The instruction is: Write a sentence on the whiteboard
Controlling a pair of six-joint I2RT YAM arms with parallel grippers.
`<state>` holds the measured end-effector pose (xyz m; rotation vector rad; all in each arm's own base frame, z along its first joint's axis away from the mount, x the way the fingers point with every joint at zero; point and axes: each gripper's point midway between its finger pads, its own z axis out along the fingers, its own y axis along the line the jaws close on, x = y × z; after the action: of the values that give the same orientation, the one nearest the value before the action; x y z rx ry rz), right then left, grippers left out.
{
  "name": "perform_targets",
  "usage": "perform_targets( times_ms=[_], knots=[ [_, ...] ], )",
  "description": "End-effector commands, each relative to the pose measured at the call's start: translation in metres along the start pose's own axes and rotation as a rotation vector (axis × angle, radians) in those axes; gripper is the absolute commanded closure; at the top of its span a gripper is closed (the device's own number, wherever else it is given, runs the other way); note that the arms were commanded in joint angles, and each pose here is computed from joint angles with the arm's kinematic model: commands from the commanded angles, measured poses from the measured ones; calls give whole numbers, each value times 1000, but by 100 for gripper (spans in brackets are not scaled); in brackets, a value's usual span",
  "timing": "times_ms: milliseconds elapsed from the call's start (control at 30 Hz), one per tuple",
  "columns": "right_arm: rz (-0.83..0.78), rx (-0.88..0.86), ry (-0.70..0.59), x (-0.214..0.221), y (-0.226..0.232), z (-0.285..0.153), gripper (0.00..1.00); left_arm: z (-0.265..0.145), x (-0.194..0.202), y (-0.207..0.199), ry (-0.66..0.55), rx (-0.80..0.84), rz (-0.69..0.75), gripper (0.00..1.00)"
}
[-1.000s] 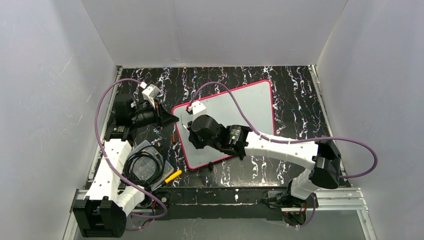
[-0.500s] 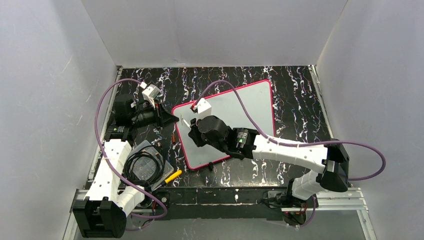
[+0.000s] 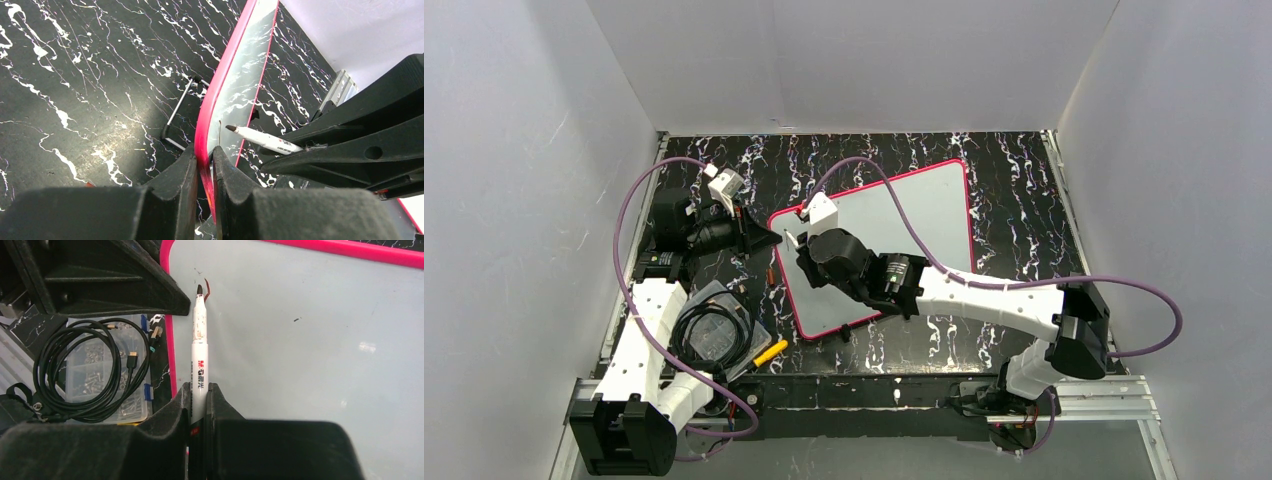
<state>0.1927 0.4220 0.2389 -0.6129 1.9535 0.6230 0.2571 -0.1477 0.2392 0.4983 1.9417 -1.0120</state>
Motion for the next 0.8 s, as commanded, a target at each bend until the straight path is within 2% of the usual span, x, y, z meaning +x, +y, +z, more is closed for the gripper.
perform_targets(
  times_ms=[0,767],
  knots=[
    [20,6,-84,-34,7,-1,99,-1,8,-4,17,8,40,100],
    [29,141,-10,-10,-17,3,99,-2,8,-6,15,4,54,100]
  ],
)
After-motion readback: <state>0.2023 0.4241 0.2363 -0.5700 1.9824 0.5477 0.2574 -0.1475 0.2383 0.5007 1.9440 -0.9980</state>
